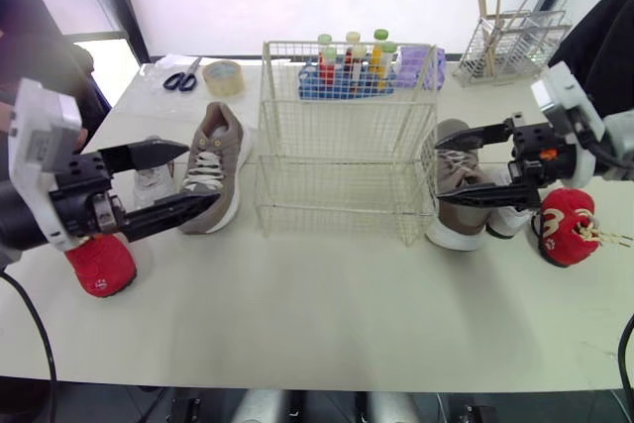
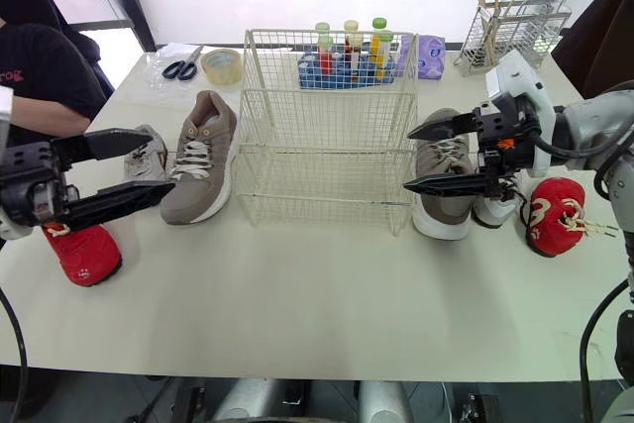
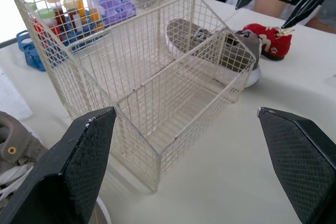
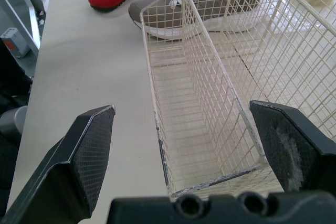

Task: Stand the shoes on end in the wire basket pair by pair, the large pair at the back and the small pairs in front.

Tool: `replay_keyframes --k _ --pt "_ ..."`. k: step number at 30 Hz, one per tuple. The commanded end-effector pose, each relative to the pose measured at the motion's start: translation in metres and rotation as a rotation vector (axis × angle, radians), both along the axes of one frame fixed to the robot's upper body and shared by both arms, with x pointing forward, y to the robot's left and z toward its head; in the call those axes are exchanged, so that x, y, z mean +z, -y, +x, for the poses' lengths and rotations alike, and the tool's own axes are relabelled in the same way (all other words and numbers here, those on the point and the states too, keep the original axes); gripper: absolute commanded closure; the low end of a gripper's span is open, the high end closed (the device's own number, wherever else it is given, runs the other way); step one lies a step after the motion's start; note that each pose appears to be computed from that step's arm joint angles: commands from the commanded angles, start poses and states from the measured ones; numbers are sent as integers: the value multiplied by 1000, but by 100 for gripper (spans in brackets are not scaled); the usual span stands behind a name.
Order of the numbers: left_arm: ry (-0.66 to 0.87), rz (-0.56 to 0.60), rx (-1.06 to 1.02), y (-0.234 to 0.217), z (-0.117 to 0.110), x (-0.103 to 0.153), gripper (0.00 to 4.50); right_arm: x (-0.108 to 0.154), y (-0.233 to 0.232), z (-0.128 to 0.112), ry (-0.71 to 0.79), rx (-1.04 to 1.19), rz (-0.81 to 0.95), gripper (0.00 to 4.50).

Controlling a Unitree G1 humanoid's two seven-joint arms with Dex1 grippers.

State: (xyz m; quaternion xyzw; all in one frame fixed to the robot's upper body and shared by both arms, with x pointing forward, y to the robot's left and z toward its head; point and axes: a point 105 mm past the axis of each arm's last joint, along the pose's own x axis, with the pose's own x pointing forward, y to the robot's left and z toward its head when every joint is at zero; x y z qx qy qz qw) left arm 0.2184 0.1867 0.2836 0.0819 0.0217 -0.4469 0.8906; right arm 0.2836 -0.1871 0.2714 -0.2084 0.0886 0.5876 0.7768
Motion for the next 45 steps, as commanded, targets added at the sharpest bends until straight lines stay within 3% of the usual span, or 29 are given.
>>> replay_keyframes --k 1,27,33,38,45 --pt "54 13 12 0 0 4 3 15 4 -3 64 -5 -3 0" --pt "96 -15 -51 1 10 -4 3 15 12 -5 75 -109 7 0" --pt "98 -34 -134 11 16 -2 3 5 30 10 107 -341 -58 0" --pt "85 -52 -236 27 29 -9 3 -9 46 2 43 -573 -110 0" --pt "84 -93 -341 47 44 -18 3 -26 55 -3 18 -993 10 0"
